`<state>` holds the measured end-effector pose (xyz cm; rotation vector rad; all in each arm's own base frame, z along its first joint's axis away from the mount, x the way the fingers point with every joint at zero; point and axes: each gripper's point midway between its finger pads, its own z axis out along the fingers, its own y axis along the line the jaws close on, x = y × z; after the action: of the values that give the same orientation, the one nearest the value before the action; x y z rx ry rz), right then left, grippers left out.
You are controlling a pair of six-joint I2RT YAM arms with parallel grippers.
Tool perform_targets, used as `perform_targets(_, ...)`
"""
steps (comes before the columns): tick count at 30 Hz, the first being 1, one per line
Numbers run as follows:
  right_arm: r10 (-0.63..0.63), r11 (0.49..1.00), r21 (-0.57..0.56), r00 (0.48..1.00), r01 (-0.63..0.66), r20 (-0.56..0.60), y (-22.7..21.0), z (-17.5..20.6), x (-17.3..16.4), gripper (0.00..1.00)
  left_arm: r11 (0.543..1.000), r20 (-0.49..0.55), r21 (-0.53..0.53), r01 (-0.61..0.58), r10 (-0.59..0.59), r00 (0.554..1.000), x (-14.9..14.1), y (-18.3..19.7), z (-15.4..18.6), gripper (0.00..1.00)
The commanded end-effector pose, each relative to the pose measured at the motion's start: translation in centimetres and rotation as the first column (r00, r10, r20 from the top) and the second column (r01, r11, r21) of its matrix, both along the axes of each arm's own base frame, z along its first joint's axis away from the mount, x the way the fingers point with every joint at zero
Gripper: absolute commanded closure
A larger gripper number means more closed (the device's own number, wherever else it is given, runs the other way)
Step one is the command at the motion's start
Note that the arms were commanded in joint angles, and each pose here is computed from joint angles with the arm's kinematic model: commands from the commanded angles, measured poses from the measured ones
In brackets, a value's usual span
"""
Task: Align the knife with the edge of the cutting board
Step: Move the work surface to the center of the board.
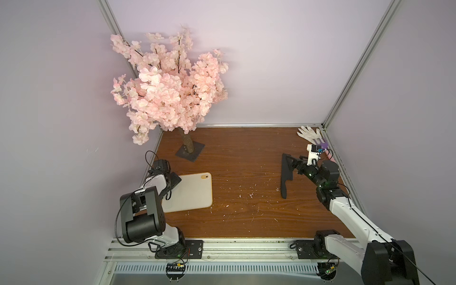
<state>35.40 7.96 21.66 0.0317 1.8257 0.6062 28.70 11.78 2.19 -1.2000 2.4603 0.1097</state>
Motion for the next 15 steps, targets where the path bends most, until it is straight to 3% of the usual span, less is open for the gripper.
perform_targets(1,0.038,0.999,-0.001,0.998,-0.038,0.054,0.7,2.0,0.2,0.01,0.981,-0.097,-0.196,-0.014,-0.005,0.995,-3.3,-4.4,-2.8,0.0)
perform_targets(15,0.289,0.957,0.047,0.954,-0.286,-0.08,7.2,0.0,-0.2,0.0,0.969,-0.035,-0.229,0.092,-0.102,0.994,-3.2,-9.5,-1.9,0.0)
